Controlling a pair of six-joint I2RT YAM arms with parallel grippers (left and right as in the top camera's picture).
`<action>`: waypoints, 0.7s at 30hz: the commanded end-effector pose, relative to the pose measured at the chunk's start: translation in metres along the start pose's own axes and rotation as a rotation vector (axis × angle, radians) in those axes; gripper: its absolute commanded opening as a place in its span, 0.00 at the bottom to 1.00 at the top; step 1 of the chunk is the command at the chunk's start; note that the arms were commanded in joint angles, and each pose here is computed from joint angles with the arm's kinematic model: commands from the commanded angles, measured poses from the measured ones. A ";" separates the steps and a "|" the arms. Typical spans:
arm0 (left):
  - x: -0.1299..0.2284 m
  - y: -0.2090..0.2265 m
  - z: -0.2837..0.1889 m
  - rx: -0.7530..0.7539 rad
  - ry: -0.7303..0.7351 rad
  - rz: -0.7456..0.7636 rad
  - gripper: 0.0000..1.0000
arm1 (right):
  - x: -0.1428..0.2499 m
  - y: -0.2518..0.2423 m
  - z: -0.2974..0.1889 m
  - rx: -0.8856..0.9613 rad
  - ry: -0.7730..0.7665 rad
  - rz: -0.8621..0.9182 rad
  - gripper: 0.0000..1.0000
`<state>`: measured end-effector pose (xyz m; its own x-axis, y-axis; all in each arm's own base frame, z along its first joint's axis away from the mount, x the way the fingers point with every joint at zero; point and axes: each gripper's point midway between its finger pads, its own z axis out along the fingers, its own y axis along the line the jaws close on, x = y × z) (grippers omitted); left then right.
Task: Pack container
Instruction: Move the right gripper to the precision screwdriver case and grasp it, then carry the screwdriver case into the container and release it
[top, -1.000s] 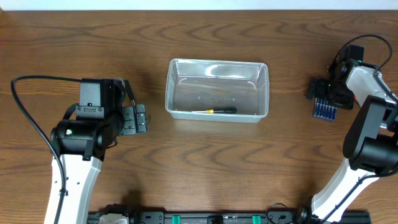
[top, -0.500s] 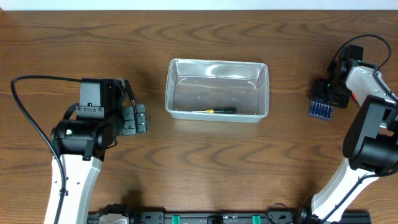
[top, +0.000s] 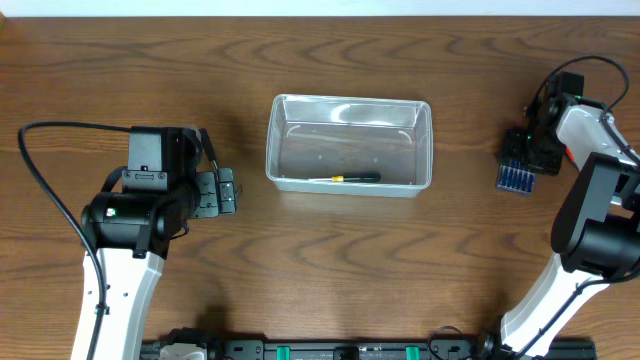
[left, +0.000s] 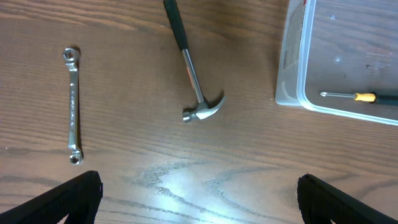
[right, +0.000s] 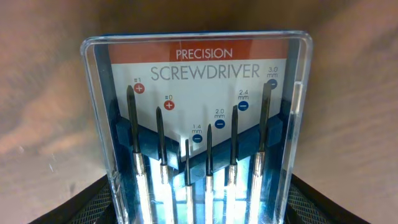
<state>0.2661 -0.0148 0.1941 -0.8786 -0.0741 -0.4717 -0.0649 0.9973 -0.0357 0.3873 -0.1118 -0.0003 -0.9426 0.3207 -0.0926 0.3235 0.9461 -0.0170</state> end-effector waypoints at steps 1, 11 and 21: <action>-0.006 0.002 -0.006 -0.012 -0.018 0.013 0.98 | -0.020 0.010 -0.029 0.011 -0.053 -0.038 0.01; -0.006 0.002 -0.006 -0.012 -0.018 0.013 0.98 | -0.050 0.163 -0.241 -0.108 -0.499 -0.668 0.01; -0.005 0.002 -0.006 -0.013 -0.014 0.013 0.99 | 0.071 0.302 -0.183 -0.286 -0.374 -1.645 0.01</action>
<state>0.2654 -0.0148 0.1938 -0.8801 -0.0740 -0.4690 -0.0650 0.9973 -0.0352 0.4155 0.1910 0.2253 -0.3601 -0.8142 -0.4554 -0.8453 0.4913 -0.2101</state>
